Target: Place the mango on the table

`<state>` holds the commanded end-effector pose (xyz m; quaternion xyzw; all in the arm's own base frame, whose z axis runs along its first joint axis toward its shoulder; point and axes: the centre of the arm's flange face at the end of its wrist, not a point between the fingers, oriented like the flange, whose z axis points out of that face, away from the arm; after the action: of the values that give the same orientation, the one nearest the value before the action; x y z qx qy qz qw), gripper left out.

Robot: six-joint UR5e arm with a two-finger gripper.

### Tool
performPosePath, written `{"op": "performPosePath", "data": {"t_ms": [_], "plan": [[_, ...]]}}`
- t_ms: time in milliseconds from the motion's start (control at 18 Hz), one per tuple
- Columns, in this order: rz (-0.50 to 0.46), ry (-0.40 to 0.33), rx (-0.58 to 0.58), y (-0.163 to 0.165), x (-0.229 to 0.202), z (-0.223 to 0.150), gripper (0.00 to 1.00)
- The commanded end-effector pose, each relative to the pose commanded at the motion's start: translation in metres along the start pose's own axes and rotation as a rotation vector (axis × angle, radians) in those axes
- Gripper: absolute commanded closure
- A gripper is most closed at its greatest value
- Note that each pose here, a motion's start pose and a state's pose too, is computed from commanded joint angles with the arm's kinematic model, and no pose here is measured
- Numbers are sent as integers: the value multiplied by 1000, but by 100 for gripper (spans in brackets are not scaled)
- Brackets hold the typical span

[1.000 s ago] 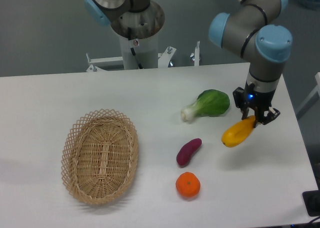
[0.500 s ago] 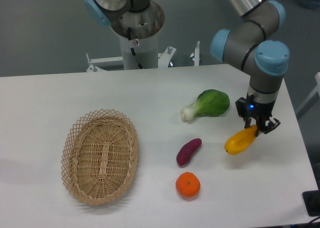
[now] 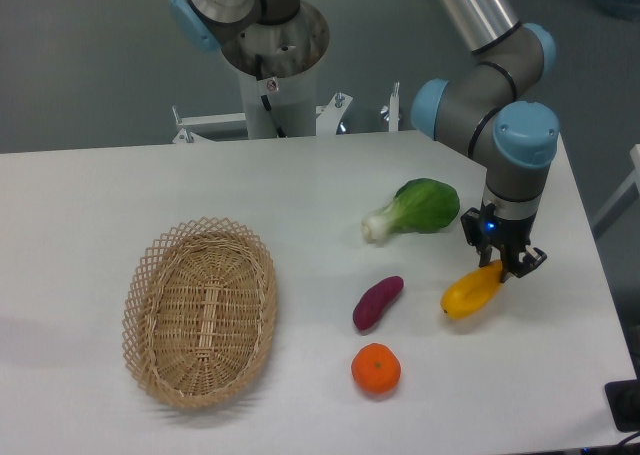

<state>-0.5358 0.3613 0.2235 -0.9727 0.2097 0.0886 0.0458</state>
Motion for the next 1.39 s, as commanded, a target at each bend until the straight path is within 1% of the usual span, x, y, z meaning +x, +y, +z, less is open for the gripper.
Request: {"op": "performPosePath", "data": {"t_ms": [167, 389, 444, 667, 944, 1056, 1222, 1389], "plan": [[1, 6, 0, 0, 2, 2, 60], [2, -1, 0, 0, 0, -1, 41], [3, -5, 0, 0, 0, -3, 38], [3, -27, -1, -1, -7, -13, 0], [12, -80, -3, -8, -15, -47, 0], [20, -103, -4, -13, -23, -69, 0], [20, -63, -3, -16, -34, -91, 0], [22, -42, -2, -19, -37, -111, 0]]}}
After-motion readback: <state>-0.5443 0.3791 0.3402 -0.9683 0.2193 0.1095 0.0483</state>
